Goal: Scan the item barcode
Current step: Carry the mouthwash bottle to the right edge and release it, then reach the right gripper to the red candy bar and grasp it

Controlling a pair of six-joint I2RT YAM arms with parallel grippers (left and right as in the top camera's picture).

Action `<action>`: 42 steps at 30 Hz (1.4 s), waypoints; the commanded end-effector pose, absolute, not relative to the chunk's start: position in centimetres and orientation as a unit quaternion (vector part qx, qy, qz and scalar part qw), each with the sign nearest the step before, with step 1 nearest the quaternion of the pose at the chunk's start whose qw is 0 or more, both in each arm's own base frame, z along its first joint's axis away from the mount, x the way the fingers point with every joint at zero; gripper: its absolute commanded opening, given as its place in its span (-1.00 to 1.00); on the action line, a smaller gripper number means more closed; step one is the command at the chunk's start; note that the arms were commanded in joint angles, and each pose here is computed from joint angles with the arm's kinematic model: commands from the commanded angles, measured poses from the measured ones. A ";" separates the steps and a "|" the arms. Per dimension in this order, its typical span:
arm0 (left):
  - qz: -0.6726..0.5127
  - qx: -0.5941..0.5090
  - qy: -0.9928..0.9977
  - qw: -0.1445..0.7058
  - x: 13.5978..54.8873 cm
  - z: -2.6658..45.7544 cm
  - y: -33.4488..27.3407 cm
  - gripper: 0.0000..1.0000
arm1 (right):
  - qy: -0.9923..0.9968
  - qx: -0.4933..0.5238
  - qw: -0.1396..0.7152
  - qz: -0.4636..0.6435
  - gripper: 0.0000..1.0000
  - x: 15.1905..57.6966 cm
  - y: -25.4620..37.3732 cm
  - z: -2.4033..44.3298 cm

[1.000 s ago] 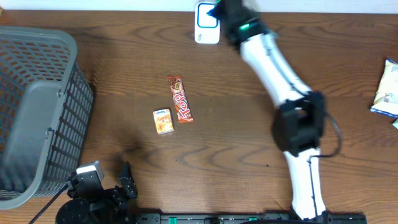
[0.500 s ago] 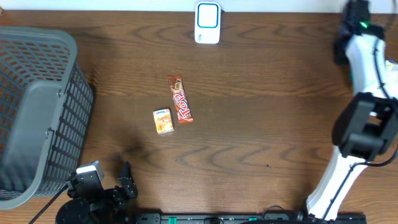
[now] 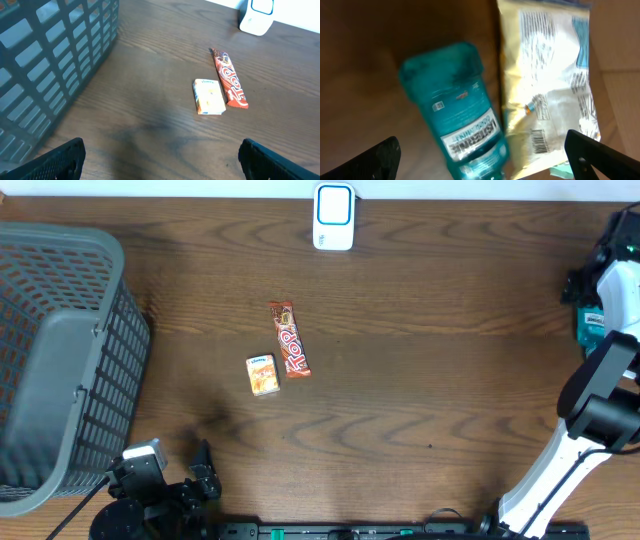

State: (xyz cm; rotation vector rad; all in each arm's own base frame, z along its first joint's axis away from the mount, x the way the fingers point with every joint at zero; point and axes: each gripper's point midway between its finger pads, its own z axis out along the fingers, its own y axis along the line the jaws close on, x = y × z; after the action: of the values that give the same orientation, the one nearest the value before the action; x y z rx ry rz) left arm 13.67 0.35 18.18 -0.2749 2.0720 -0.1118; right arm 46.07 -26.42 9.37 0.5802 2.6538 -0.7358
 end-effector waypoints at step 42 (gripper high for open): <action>-0.050 -0.116 0.856 0.500 13.7 18.2 0.3 0.96 | 0.930 -0.282 0.212 -0.104 0.31 39.3 35.6 -2.3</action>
State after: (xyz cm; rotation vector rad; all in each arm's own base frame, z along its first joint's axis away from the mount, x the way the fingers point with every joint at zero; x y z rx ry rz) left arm 13.67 0.35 18.19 -0.2748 2.0717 -0.1118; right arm 39.63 37.13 1.23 -0.7510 2.5397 -0.1811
